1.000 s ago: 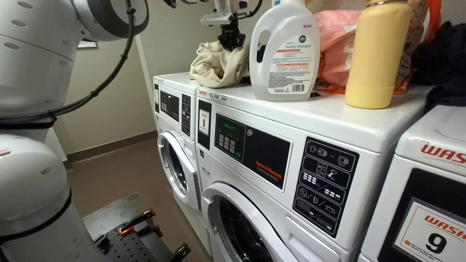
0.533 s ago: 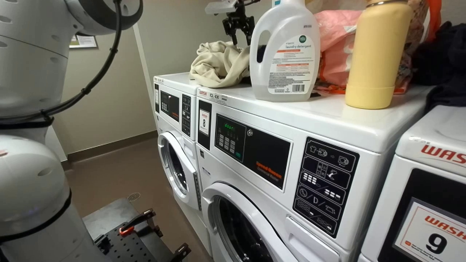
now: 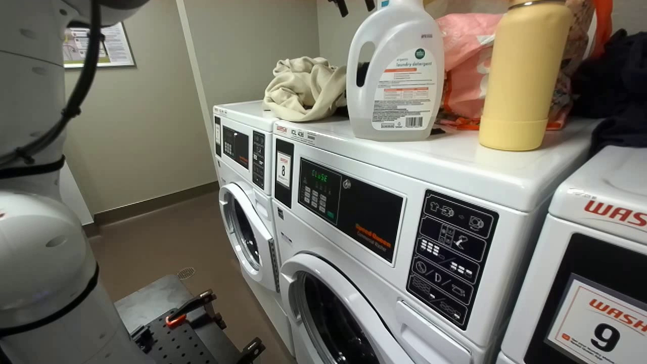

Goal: Remove the jersey from the bag and put it on top of the washing machine.

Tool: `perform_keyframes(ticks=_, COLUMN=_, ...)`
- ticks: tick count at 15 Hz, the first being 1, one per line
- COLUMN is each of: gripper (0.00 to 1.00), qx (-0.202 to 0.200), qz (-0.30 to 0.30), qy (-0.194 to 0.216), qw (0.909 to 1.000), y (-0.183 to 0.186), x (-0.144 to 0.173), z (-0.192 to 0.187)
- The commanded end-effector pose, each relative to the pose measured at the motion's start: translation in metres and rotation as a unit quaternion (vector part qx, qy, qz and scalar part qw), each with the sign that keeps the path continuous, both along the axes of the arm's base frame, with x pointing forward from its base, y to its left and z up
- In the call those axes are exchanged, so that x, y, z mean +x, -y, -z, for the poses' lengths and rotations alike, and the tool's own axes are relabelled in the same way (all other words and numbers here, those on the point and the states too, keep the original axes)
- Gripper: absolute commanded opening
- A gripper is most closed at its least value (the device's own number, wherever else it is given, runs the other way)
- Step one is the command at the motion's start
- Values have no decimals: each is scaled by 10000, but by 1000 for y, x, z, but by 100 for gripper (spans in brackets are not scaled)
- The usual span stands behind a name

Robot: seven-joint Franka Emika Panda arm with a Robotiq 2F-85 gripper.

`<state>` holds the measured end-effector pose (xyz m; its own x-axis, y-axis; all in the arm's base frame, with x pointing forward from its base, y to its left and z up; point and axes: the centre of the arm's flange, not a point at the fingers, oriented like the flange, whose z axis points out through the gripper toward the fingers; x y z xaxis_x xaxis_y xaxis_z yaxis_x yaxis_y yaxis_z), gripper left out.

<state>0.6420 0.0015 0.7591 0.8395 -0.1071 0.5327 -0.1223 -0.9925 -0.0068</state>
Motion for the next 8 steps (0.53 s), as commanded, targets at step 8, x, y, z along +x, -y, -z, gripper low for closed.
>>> perform_keyframes(ticks=8, gripper=100, qx=-597, qz=1200, qy=80, qw=9909, y=40, x=-52, z=12)
